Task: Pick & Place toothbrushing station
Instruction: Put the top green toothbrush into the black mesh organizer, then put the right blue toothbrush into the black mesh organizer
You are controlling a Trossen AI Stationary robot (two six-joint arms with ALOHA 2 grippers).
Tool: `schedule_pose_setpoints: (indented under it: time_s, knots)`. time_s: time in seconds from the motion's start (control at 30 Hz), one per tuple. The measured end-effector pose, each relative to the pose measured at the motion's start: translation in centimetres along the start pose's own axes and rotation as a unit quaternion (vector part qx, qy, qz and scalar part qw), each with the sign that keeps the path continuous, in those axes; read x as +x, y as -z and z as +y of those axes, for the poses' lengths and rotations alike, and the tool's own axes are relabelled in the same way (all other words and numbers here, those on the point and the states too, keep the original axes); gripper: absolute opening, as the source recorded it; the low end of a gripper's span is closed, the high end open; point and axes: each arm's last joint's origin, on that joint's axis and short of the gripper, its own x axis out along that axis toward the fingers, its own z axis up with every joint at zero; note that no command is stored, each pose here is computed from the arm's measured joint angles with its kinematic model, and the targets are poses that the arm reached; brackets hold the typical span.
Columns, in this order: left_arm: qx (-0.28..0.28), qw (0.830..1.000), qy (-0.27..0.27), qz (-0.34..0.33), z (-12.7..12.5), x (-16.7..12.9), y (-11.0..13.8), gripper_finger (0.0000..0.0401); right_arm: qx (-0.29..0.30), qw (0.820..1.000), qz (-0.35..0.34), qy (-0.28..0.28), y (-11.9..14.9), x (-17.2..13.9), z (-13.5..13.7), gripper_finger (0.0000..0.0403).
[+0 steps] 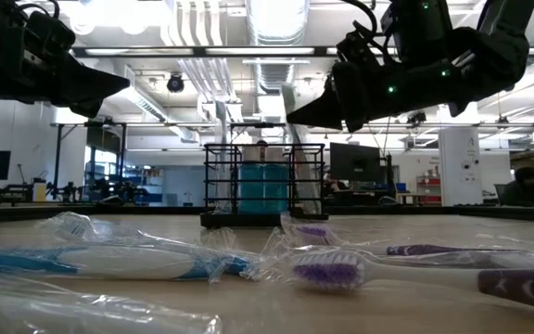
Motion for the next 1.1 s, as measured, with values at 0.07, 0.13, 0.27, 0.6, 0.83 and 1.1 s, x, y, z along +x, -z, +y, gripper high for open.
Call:
schedule_pose_setpoints:
  time_s: [0.07, 0.13, 0.27, 0.6, 0.83, 1.1]
  knots:
    - [-0.001, 1.0, 0.0, 0.0, 0.0, 0.0, 0.0, 0.0007, 0.002, 1.0, 0.002, 0.0, 0.0, 0.0, 0.0, 0.0008]
    - [-0.003, 1.0, 0.0, 0.0, 0.0, 0.0, 0.0, 0.0007, 0.002, 1.0, 0.002, -0.001, 0.0, 0.0, 0.0, 0.0009]
    - [-0.006, 1.0, 0.0, 0.0, 0.0, 0.0, 0.0, 0.0007, 0.002, 1.0, 0.007, -0.003, 0.0, 0.1, 0.0, 0.0032]
    - [-0.008, 1.0, 0.0, -0.001, 0.0, 0.0, 0.0, 0.0007, 0.042, 0.999, 0.014, -0.022, -0.4, -0.3, -0.2, 0.0149]
    - [-0.007, 1.0, 0.0, -0.006, 0.0, 0.0, -0.1, 0.0007, 0.065, 0.997, 0.015, -0.033, -2.8, -2.0, -0.7, 0.0195]
    - [-0.007, 1.0, 0.0, -0.018, 0.0, 0.0, -0.3, 0.0007, 0.054, 0.996, -0.032, -0.063, -7.2, -5.8, -2.0, 0.0205]
